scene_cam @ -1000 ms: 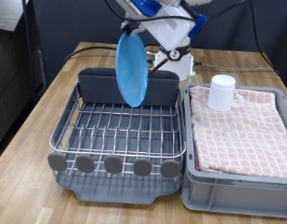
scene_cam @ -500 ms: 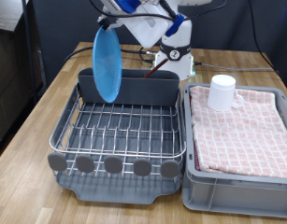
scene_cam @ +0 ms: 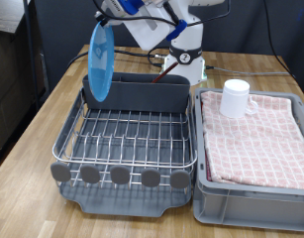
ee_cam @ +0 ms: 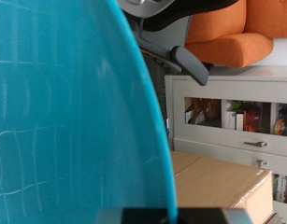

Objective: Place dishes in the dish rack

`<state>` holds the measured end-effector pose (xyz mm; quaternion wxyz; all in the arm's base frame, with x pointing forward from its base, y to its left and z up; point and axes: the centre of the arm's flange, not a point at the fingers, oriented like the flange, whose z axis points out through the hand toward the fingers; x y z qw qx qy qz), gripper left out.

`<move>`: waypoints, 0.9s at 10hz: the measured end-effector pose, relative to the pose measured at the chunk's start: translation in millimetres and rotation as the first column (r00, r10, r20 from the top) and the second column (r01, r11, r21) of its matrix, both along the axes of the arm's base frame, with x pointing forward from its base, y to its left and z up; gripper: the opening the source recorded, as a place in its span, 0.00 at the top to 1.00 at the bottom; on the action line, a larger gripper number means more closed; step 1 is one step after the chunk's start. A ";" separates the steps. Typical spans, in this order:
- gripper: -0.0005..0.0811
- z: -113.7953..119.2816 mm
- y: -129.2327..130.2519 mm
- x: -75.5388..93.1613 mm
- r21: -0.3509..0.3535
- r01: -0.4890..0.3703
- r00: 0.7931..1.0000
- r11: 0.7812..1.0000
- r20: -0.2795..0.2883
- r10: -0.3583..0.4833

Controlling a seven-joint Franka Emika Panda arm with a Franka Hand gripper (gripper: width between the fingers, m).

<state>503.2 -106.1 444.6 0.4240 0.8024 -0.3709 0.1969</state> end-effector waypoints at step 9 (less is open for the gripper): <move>0.97 -69.0 1.1 11.2 0.003 -0.114 0.993 0.994 -0.033 0.114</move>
